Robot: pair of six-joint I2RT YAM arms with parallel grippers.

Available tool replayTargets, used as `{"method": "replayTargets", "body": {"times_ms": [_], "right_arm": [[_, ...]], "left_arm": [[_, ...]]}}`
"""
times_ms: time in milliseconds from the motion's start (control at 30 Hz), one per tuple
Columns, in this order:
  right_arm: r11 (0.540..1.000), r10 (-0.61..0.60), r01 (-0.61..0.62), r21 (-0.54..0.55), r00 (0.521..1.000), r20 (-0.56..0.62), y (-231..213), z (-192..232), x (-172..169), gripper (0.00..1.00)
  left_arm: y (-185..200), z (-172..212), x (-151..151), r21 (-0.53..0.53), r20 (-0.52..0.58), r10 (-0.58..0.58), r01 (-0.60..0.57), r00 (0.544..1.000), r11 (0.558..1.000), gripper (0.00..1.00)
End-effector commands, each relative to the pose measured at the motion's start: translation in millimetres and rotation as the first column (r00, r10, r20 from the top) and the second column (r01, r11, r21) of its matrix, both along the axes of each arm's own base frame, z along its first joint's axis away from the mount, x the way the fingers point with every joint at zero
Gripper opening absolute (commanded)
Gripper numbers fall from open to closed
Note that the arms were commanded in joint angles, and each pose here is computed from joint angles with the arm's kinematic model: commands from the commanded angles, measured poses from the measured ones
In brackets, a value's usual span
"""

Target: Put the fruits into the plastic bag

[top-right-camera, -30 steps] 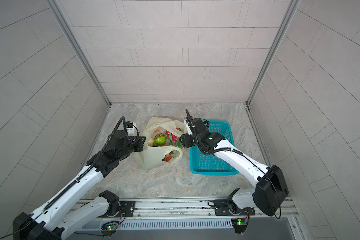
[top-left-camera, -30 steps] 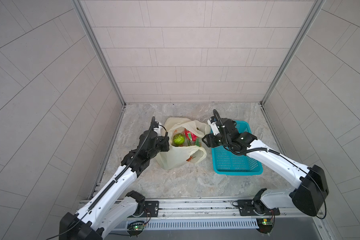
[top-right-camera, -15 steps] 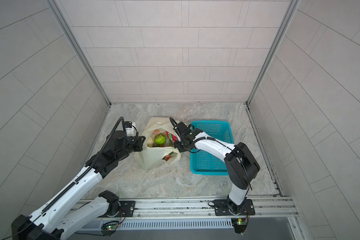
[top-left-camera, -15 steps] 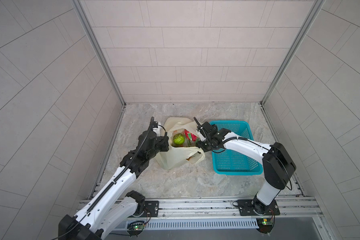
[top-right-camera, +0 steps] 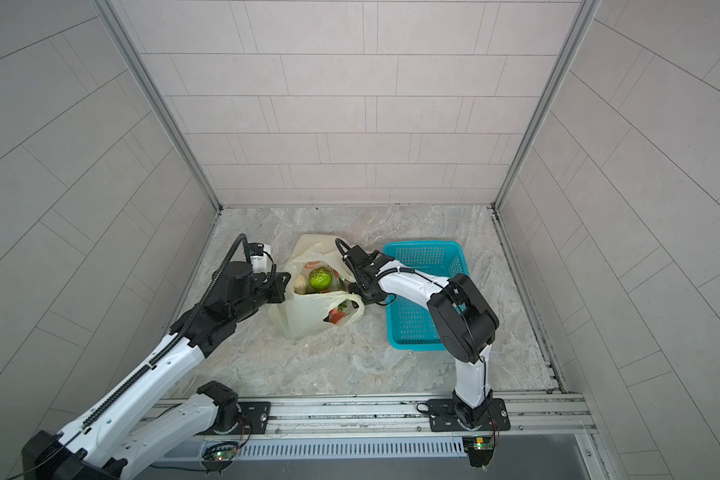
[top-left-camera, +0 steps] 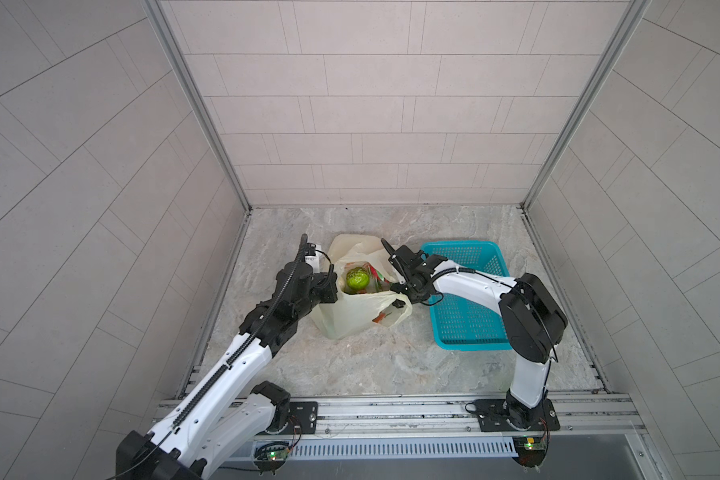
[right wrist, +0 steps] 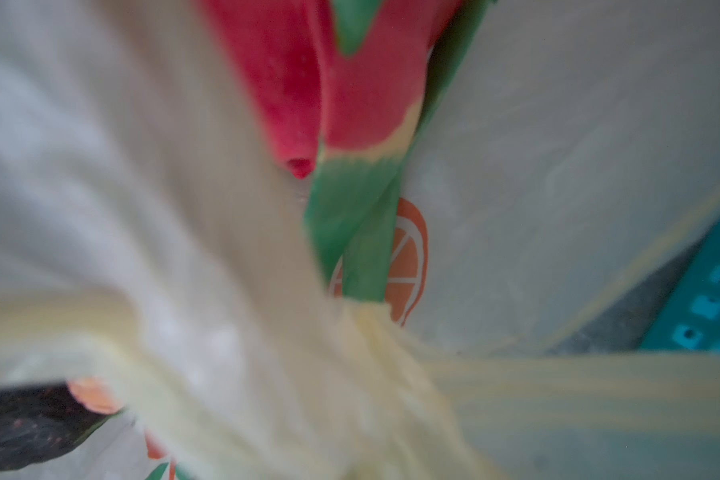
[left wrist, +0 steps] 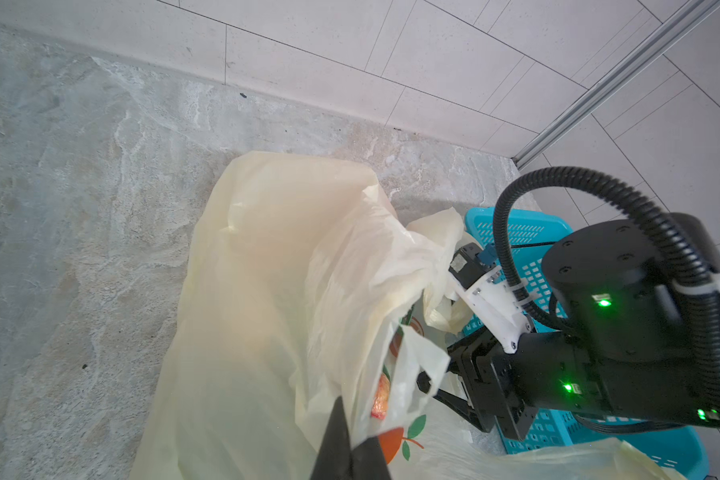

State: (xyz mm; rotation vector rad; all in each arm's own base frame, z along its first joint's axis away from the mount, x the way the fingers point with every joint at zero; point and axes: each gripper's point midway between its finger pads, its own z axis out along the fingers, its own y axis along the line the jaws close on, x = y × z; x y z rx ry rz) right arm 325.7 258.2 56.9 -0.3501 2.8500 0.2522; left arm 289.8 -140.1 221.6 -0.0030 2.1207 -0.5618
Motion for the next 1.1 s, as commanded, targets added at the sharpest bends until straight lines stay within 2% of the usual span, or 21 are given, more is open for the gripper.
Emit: {"method": "replayTargets", "body": {"times_ms": [0,67,167,267,333,467,667,767,900,1000,1067], "right_arm": [[1.0,-0.029,0.029,-0.01,1.0,-0.003,-3,-6,7,0.53],[1.0,-0.027,0.027,0.006,1.0,-0.003,1,-8,9,0.51],[0.998,-0.029,0.03,0.047,1.0,-0.002,8,-8,11,0.37],[0.997,-0.028,0.027,0.074,1.0,0.002,12,-7,11,0.17],[0.996,-0.023,0.022,0.086,1.0,0.017,12,-1,11,0.01],[0.99,0.0,-0.013,0.141,0.996,0.091,16,33,16,0.0],[0.953,0.04,-0.113,0.28,0.967,0.253,28,118,19,0.0],[0.936,0.05,-0.164,0.31,0.937,0.345,29,156,20,0.0],[0.925,0.007,-0.182,0.335,0.887,0.462,23,199,29,0.0],[0.935,0.004,-0.169,0.311,0.884,0.468,15,210,33,0.0],[0.949,0.007,-0.144,0.281,0.899,0.437,9,200,31,0.0]], "left_arm": [[2,1,-3,0.01,0.013,0.001,-0.001,1.0,1.0,0.0],[3,0,-3,0.013,0.012,0.003,-0.003,1.0,1.0,0.0],[3,0,-3,0.016,0.01,0.003,-0.003,1.0,1.0,0.0],[2,1,-3,0.013,0.013,0.002,-0.002,1.0,1.0,0.0],[2,2,-3,0.012,0.015,0.002,-0.002,1.0,1.0,0.0],[2,4,-3,0.006,0.016,0.004,-0.004,1.0,1.0,0.0],[1,9,-1,-0.02,0.015,0.01,-0.01,1.0,1.0,0.0],[-3,12,0,-0.03,0.014,-0.003,0.004,1.0,1.0,0.0],[-11,17,5,-0.041,0.008,-0.025,0.026,1.0,0.999,0.0],[-19,19,11,-0.045,-0.009,-0.052,0.052,0.999,0.998,0.0],[-19,19,13,-0.039,-0.011,-0.047,0.046,0.999,0.998,0.0]]}}
